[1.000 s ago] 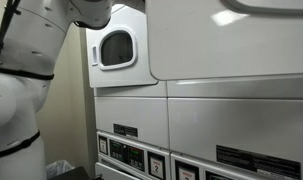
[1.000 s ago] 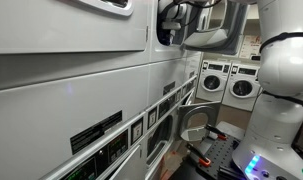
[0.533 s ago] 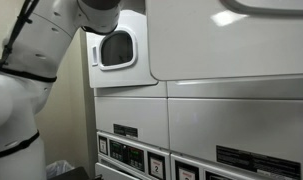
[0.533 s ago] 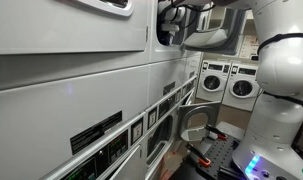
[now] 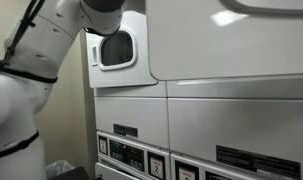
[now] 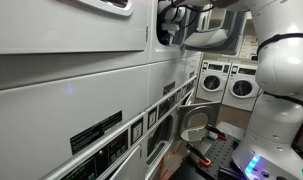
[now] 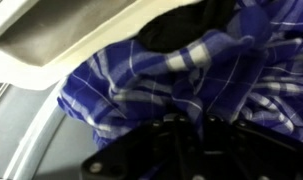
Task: Remove the cloth from the dryer
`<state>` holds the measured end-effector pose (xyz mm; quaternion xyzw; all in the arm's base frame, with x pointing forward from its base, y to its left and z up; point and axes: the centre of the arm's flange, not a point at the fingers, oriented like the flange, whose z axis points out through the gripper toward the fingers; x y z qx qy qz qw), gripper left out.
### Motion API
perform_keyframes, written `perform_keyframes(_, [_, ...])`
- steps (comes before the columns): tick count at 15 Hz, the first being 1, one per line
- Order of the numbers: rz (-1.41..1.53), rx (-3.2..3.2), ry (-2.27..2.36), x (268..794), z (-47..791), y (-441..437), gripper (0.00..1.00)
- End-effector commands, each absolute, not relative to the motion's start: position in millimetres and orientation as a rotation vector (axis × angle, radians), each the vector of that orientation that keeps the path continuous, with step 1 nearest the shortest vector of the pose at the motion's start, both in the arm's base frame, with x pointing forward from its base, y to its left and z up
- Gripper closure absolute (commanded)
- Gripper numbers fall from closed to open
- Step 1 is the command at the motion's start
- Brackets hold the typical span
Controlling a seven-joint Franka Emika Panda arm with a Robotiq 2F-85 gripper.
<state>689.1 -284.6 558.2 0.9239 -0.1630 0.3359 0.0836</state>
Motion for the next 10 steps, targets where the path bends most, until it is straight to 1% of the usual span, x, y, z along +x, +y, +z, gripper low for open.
perform_keyframes(1, [0.964, 2.8, -0.451, 688.7, 567.2, -283.5, 0.96])
perform_keyframes(5, [0.897, 2.825, -0.449, 675.9, 586.9, -284.2, 0.96])
perform_keyframes(10, [0.826, 2.872, -0.42, 643.0, 633.2, -284.6, 0.96])
